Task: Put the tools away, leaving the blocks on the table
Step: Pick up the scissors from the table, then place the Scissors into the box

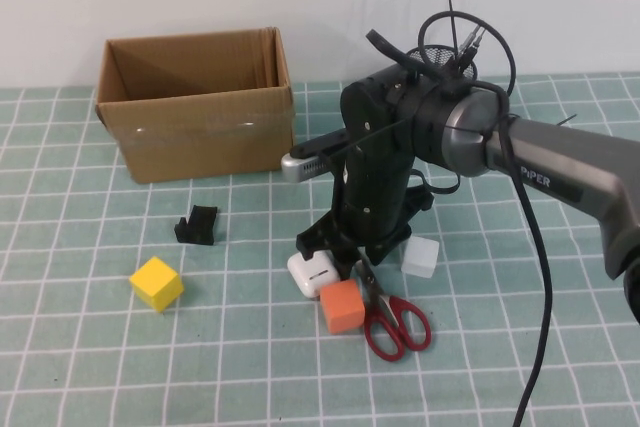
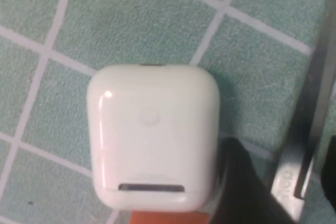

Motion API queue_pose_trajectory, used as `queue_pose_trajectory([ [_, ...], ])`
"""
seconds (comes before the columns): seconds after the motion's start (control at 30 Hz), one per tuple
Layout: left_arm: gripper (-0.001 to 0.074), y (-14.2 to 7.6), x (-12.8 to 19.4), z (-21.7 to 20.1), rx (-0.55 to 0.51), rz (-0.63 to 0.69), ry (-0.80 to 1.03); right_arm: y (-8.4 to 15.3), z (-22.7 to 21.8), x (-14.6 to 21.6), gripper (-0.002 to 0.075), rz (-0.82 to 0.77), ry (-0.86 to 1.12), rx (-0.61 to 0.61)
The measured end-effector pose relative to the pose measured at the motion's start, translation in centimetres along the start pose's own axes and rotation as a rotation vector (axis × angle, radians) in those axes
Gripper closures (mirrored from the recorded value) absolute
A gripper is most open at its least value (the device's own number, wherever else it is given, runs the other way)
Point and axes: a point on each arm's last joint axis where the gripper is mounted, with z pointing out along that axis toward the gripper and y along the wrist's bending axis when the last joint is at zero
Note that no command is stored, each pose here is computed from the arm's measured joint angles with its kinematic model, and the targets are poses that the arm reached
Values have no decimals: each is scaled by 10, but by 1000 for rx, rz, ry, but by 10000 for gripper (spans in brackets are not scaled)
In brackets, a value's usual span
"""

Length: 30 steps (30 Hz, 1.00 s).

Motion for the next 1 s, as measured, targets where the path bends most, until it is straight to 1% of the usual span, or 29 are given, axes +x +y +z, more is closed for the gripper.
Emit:
queue_pose_trajectory([
  [0.2,738,0,0,0,0,0,0,0,2,-1,436,18,3,10],
  [0.27,738,0,0,0,0,0,0,0,2,-1,458,20,5,10],
  [0.33,738,0,0,0,0,0,0,0,3,-1,513,18,8,15],
  [0.47,738,0,0,0,0,0,0,-2,3,-1,655,15,7,24],
  [0.5,738,0,0,0,0,0,0,-3,3,-1,664,19,9,25],
  [0.7,738,0,0,0,0,0,0,-3,1,-1,672,17,11,27],
  [0.8,738,0,0,0,0,0,0,-4,-8,4,673,15,27,37],
  [0.87,738,0,0,0,0,0,0,-4,-26,6,674,12,0,46],
  [1.0,738,0,0,0,0,0,0,-4,-84,12,674,-12,-146,70],
])
